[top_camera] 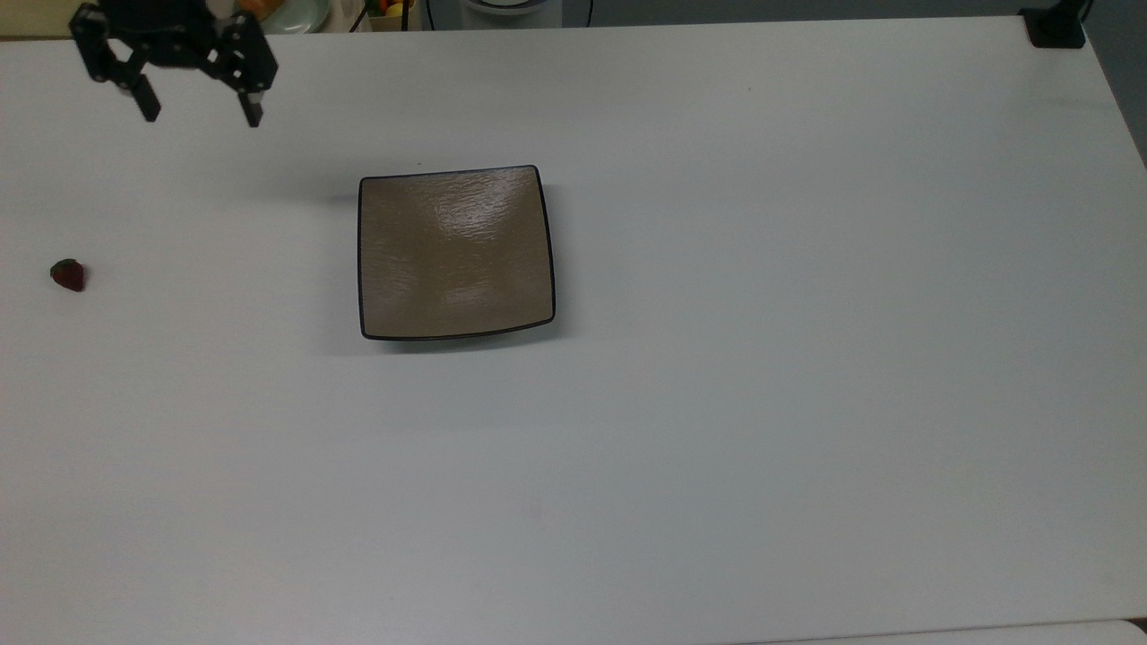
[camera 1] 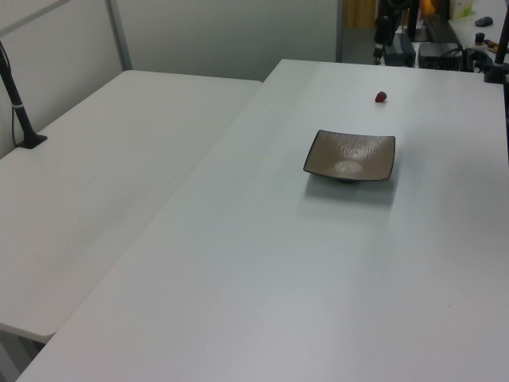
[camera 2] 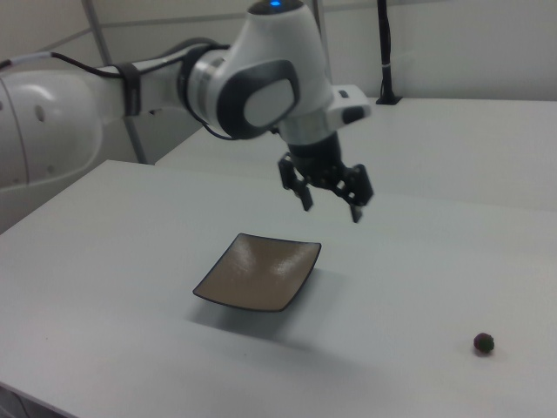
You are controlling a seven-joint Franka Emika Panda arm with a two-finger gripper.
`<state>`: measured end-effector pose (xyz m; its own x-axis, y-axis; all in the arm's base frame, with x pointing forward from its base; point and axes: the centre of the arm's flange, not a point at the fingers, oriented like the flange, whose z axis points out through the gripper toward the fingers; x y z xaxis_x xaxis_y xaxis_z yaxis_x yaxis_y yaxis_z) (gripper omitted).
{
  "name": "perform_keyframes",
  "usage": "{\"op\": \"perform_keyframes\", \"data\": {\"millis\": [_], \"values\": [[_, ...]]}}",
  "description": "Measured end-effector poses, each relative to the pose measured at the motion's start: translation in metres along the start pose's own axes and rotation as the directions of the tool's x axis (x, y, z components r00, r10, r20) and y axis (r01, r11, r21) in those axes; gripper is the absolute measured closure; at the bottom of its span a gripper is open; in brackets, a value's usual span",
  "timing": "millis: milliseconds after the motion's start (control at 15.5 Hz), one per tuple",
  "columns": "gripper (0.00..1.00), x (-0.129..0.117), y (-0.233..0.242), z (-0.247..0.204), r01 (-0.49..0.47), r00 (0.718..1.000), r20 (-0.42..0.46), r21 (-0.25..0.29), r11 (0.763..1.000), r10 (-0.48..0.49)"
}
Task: Strawberries on a ceramic plate
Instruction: 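Move the open gripper over to the red strawberry, then lower the gripper onto the strawberry and close it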
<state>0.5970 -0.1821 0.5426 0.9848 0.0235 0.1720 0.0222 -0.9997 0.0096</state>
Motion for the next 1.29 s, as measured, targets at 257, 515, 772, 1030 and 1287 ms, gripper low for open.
{"op": "perform_keyframes", "data": {"millis": [257,515,772,1030,1287], "values": [[0.00,0.001,0.054,0.017,0.021,1.000,0.001,-0.016,1.000,-0.021],[0.00,0.017,0.093,0.056,-0.009,1.000,0.028,-0.024,1.000,0.009],[0.00,0.018,0.130,0.099,0.023,0.997,0.078,-0.037,0.999,-0.020],[0.00,0.010,0.157,0.130,0.071,0.992,0.104,-0.051,0.996,-0.065],[0.00,0.011,0.171,0.164,0.068,0.994,0.085,-0.082,0.994,-0.061]]}}
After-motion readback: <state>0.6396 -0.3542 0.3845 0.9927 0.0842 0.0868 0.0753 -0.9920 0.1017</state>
